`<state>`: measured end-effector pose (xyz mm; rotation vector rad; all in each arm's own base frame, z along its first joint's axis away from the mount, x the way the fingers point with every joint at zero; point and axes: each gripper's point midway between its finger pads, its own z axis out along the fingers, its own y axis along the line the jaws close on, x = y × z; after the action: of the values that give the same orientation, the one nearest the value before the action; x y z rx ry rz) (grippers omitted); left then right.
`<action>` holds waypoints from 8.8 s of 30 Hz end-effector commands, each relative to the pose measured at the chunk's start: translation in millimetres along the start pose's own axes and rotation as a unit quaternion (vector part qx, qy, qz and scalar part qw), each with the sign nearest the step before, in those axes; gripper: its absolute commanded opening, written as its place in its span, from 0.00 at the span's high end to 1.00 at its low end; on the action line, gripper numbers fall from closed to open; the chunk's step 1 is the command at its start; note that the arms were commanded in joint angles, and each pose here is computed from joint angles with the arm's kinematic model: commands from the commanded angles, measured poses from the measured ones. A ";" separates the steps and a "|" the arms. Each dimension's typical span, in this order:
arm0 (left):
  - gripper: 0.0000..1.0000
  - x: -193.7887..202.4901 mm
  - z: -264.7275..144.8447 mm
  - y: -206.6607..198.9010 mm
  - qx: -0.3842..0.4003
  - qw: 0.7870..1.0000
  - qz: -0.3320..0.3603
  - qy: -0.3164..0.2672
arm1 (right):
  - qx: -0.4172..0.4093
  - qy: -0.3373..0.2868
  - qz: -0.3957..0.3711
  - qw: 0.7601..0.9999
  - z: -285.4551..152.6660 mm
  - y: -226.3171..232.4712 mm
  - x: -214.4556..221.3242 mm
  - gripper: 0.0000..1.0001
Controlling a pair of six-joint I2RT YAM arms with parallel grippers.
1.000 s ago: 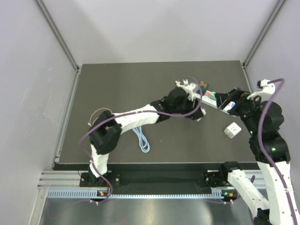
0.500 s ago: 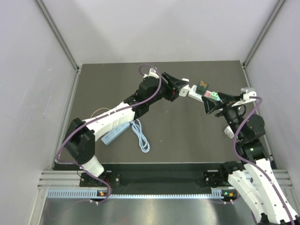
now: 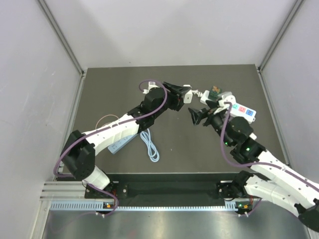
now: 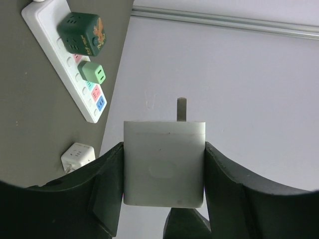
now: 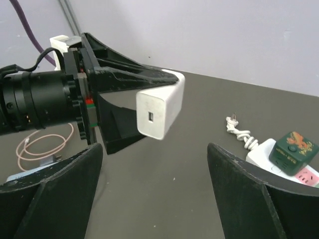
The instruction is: Insert the plug
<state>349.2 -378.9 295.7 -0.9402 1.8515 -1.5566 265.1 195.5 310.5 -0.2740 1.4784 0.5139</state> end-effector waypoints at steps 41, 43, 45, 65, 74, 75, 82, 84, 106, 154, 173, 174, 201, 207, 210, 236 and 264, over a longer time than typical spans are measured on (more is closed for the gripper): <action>0.02 22.6 -33.7 -16.2 0.059 0.996 -0.001 0.066 | 0.068 -0.016 -0.060 0.996 60.8 11.7 -10.5 1.00; 0.02 23.5 -34.0 -2.1 0.039 0.996 0.025 0.077 | 0.080 -0.010 -0.036 0.996 52.6 7.0 -9.1 1.00; 0.02 23.8 -34.3 8.2 0.027 0.995 0.036 0.087 | 0.088 0.017 -0.032 0.995 42.2 0.3 8.6 1.00; 0.01 -84.4 -57.3 32.6 -0.098 0.934 0.332 -0.085 | 0.258 0.230 0.042 0.938 -66.1 -127.5 64.2 1.00; 0.04 -57.7 -83.9 11.6 -0.071 0.839 0.537 0.047 | 0.341 0.378 0.043 0.860 -95.1 -197.7 83.8 1.00; 0.04 -57.9 -85.4 14.1 -0.071 0.828 0.554 0.053 | 0.344 0.389 0.054 0.853 -98.1 -203.0 87.3 1.00; 0.04 -69.4 -94.7 52.1 -0.105 0.778 0.616 0.074 | 0.344 0.422 0.100 0.833 -79.9 -246.7 97.5 1.00; 0.03 -71.5 -95.3 55.1 -0.108 0.775 0.619 0.071 | 0.359 0.420 0.096 0.828 -74.7 -261.7 95.2 1.00; 0.03 -88.1 -126.0 36.6 -0.093 0.764 0.639 0.008 | 0.417 0.478 0.194 0.748 -39.7 -326.4 114.1 1.00; 0.03 -103.5 -136.0 27.7 -0.104 0.753 0.648 -0.035 | 0.370 0.557 0.264 0.695 -37.4 -336.3 188.0 1.00; 0.03 -108.9 -140.5 23.5 -0.106 0.750 0.650 -0.052 | 0.375 0.545 0.251 0.706 -17.5 -329.7 204.5 1.00; 0.03 -109.1 -140.6 23.5 -0.107 0.750 0.650 -0.052 | 0.373 0.549 0.253 0.703 -17.8 -328.3 204.0 1.00; 0.18 -30.8 -149.1 -28.1 0.068 0.831 0.538 0.128 | -0.010 0.425 0.124 0.896 21.0 -105.2 59.6 1.00; 0.19 -32.8 -161.9 -68.1 0.135 0.813 0.546 0.149 | -0.266 0.352 0.119 0.890 -6.6 33.3 41.6 1.00; 0.21 -9.7 -164.4 -71.6 0.187 0.791 0.541 0.218 | -0.339 0.331 0.121 0.872 -20.0 73.3 25.7 1.00; 0.66 70.2 -185.0 -49.8 0.317 0.723 0.466 0.399 | -0.469 0.219 0.139 0.844 -54.0 128.7 -51.6 1.00; 0.18 56.5 -170.9 -75.9 0.318 0.824 0.367 0.294 | -0.379 0.131 0.221 0.889 -35.2 116.0 -68.9 1.00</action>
<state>195.7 -330.2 392.1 0.5940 1.5648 -1.8352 180.7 272.5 371.5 -0.6072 1.6523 1.5429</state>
